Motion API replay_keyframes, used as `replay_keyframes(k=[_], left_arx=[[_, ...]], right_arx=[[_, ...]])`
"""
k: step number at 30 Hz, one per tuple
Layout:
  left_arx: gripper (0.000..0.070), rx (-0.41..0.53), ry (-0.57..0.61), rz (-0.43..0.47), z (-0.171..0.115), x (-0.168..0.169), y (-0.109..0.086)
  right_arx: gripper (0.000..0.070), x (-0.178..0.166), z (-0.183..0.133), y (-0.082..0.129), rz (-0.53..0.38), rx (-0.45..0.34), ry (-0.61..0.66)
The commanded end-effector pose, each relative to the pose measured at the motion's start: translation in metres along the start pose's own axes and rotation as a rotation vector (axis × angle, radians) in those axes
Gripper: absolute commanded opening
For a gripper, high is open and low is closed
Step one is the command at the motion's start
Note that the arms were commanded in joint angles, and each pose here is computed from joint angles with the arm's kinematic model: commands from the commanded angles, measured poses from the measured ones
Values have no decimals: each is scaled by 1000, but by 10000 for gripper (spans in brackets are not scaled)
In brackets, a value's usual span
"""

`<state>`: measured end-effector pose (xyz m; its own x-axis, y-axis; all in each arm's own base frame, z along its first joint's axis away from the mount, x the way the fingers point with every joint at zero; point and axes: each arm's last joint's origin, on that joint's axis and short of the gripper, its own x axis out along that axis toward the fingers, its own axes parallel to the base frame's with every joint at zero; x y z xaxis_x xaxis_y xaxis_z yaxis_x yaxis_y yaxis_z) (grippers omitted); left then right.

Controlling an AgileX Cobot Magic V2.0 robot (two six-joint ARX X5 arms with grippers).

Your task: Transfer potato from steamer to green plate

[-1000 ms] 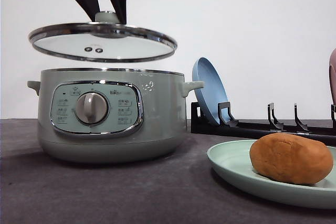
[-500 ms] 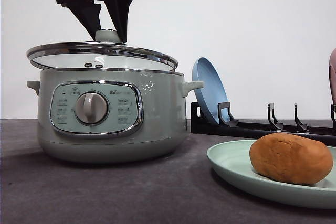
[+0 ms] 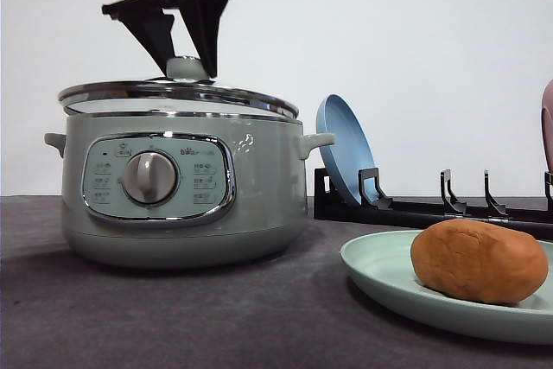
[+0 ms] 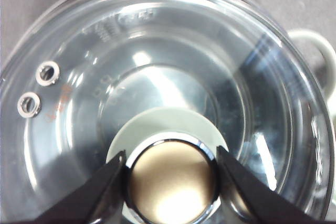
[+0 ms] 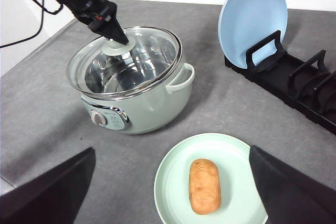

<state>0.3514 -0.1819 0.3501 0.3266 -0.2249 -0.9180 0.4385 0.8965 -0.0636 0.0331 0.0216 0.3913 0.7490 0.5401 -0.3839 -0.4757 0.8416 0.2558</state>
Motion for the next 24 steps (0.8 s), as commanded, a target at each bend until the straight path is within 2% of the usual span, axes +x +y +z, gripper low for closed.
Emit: replay_keyframes(k=[1,9,14,24], left_arx=[[0,9,-7,-5,7,8,-2],[0,16,26,-4,12,33,-1],[0,33,-18,-6,17,34,-2],[0,47,-19,-7,16,31,-4]], right_arx=[[593,-3,4,1,8,5,-18],[593,-3,4,1,8,6,-18],[593,-3,4,1,8,6,-18],[593,-3,4,1,8,7,-17]])
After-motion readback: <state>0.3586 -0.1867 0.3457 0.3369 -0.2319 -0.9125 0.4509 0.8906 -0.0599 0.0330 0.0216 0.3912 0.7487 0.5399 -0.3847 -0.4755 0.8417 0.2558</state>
